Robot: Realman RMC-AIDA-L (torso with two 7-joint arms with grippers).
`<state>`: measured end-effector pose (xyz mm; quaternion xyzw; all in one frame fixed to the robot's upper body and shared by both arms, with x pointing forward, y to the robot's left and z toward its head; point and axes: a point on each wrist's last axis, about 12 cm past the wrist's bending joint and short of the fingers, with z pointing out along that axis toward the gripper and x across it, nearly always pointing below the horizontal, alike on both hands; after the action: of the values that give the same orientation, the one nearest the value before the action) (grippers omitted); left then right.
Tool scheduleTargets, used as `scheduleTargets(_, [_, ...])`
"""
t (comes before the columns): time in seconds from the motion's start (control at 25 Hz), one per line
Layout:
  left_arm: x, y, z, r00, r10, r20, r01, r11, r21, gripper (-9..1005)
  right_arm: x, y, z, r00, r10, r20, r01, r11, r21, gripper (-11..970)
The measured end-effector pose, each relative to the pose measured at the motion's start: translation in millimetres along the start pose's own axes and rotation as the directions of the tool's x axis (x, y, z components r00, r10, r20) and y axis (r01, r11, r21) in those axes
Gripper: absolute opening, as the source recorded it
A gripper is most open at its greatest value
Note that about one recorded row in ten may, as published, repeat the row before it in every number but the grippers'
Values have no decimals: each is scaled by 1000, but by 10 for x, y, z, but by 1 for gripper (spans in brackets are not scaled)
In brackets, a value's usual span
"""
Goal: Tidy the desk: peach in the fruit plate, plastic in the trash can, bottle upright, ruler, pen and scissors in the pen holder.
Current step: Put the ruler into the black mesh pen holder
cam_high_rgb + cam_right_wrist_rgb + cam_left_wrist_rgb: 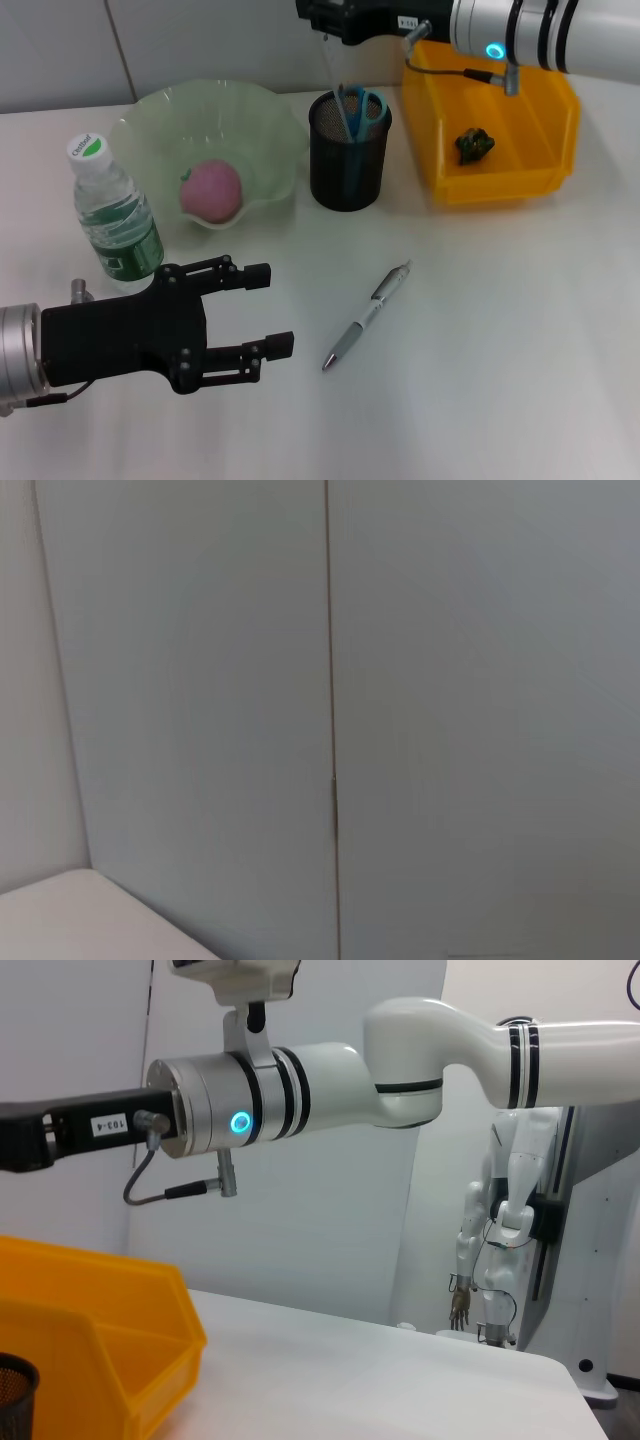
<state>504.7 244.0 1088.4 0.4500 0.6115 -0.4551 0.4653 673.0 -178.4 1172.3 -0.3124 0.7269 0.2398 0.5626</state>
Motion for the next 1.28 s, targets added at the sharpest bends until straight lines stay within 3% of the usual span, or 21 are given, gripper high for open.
scheduleTargets(1.28, [-11,-1,8,1000,11,9,-11,1000,2,769,172,39,62,999,24,-36,-24,1000,0,404])
